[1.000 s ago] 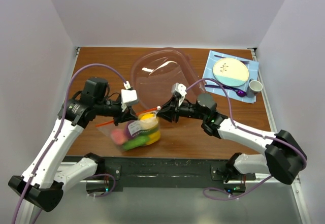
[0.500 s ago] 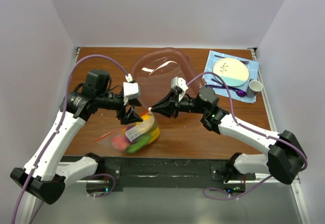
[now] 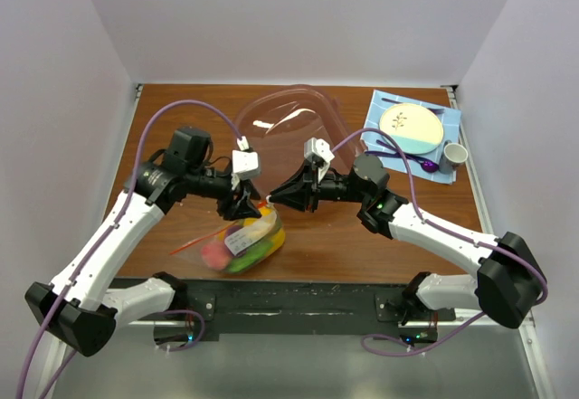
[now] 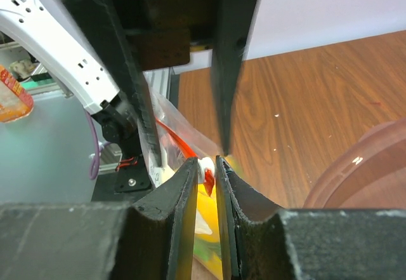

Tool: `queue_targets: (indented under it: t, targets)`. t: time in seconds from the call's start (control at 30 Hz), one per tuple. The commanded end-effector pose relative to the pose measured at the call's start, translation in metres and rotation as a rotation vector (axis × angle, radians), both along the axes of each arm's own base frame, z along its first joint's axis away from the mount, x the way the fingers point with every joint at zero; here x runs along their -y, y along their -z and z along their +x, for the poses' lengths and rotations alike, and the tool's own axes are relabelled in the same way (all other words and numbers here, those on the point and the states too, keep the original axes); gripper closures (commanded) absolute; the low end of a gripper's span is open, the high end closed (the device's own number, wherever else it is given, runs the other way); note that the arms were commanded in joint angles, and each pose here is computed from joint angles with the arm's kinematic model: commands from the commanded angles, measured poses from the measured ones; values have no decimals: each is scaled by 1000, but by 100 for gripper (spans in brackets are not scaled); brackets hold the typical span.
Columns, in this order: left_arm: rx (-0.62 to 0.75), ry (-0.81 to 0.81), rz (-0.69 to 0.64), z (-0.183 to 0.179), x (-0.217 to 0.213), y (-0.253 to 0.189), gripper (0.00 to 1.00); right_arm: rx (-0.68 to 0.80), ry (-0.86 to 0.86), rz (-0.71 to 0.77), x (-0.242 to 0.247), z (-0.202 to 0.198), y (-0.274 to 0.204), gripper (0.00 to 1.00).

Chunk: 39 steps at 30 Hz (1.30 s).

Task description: Open the zip-top bag and remove the fake food

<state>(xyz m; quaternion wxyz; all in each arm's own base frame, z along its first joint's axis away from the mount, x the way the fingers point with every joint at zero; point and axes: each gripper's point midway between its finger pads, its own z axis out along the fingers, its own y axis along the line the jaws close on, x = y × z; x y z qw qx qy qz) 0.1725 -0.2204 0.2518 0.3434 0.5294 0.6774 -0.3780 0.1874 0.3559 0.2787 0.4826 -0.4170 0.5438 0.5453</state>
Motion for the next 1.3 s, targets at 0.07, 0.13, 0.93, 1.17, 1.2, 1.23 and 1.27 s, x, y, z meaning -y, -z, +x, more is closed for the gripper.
queue_targets:
  t: [0.07,0.13,0.93,1.17,1.2,1.23,1.27]
  targets:
    - [34,-10,0,6,5,-3,84,41,-18,31,-2,-1,-22,78]
    - [47,-13,2,9,4,-6,94,45,-14,31,-1,-1,-24,78]
    - [73,47,-34,-8,3,-41,96,15,-94,10,-5,-1,-17,4]
    - [63,48,-33,-8,3,-37,96,-2,-133,38,-12,-1,-22,11]
    - [64,45,-32,-7,3,-37,96,-6,-137,39,-12,-1,-21,11]
    - [66,43,-33,-6,4,-36,96,-6,-143,48,-13,-2,-23,12]
    - [62,41,-31,-6,4,-35,96,-10,-147,48,-13,-2,-21,13]
